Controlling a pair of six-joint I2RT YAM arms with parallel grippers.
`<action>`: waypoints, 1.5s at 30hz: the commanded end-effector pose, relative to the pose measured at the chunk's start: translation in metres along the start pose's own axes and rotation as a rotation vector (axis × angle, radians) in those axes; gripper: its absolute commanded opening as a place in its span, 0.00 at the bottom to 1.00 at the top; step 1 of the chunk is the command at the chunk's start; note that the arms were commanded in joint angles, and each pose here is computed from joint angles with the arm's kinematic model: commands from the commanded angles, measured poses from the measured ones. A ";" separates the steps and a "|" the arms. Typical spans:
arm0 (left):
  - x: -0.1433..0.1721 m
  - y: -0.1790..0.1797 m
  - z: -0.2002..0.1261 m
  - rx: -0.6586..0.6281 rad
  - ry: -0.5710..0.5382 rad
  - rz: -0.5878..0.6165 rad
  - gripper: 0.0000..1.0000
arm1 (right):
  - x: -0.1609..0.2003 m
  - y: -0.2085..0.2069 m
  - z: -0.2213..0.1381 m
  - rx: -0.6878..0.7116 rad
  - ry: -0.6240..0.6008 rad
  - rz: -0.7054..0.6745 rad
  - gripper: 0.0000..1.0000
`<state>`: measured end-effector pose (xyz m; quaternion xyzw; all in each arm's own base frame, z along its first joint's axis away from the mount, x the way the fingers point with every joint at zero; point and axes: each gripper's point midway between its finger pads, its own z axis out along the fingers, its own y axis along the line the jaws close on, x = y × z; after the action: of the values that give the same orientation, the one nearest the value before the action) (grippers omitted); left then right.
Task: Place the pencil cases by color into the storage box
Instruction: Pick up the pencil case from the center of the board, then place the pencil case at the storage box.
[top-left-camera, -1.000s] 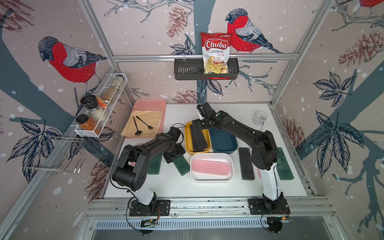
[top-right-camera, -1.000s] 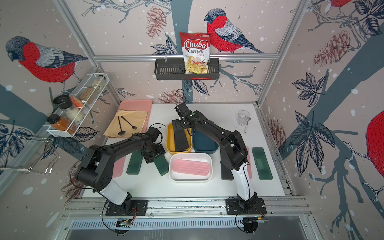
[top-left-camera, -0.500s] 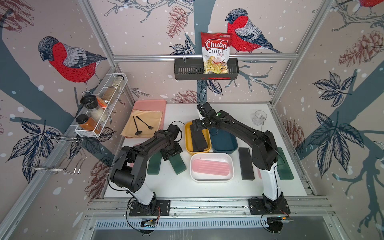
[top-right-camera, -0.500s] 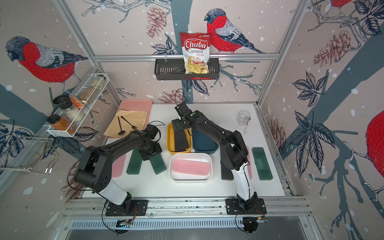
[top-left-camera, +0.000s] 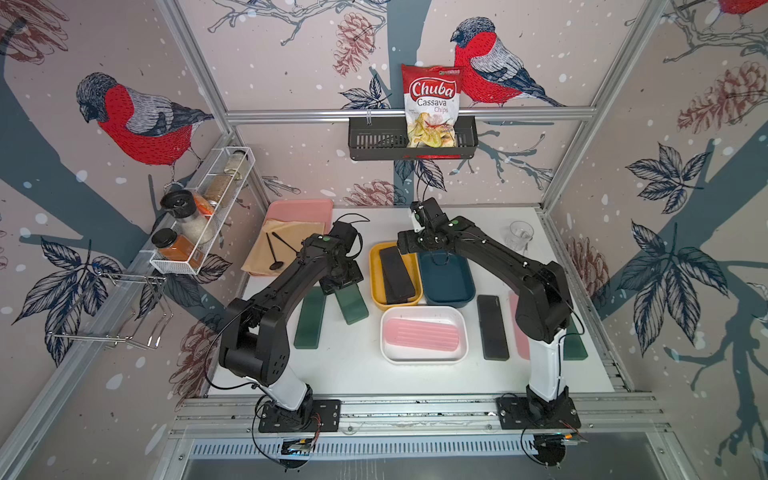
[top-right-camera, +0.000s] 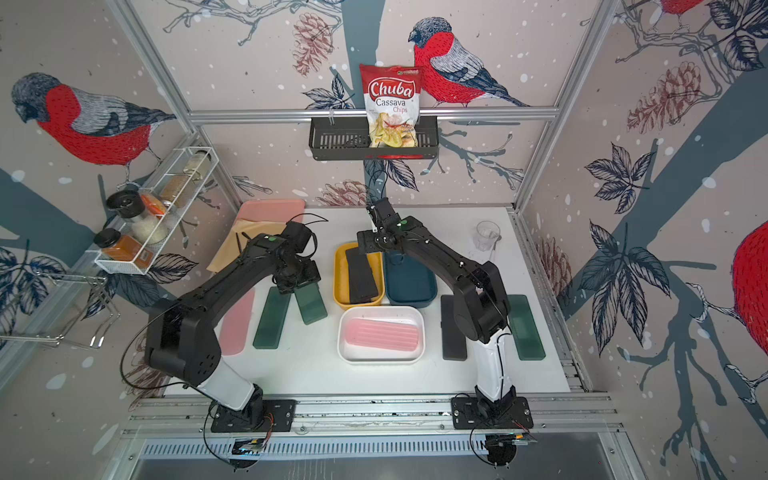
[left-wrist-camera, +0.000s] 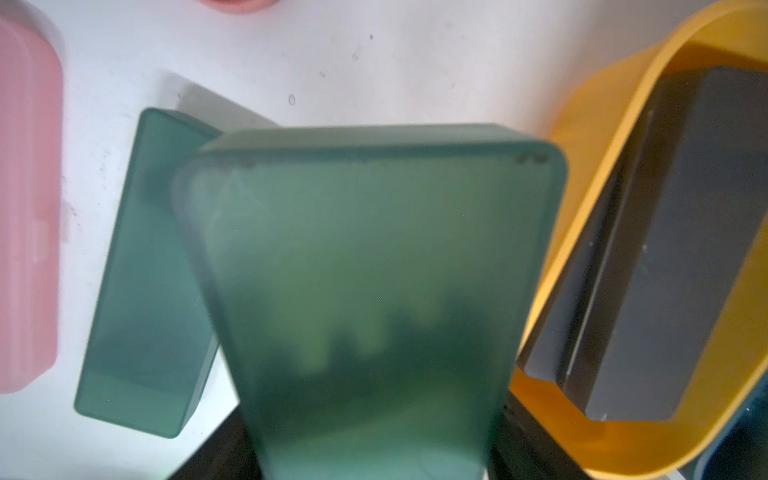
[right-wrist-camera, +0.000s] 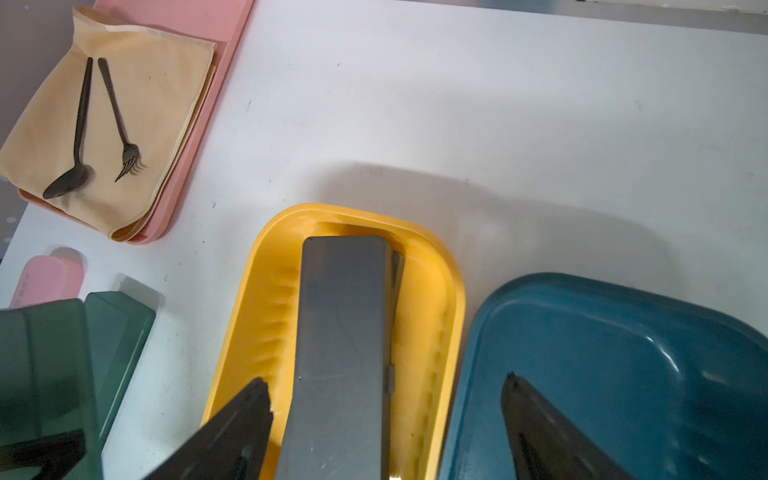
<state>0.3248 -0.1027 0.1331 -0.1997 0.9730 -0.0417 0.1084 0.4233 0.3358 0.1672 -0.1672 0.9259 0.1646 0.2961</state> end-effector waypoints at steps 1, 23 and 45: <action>-0.001 0.002 -0.014 -0.022 0.016 0.046 0.65 | -0.008 -0.011 -0.007 0.001 -0.035 0.033 0.90; -0.026 -0.182 -0.053 0.378 -0.028 0.350 0.64 | -0.003 -0.126 -0.048 0.173 -0.089 0.177 0.90; 0.022 -0.302 -0.012 0.643 0.099 0.449 0.64 | 0.016 -0.185 -0.079 0.253 -0.094 0.242 0.90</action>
<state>0.4111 -0.3699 0.1676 0.0583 0.9479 -0.2925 0.1118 0.4470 0.1405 0.1756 -0.0067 0.9404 0.0928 0.3272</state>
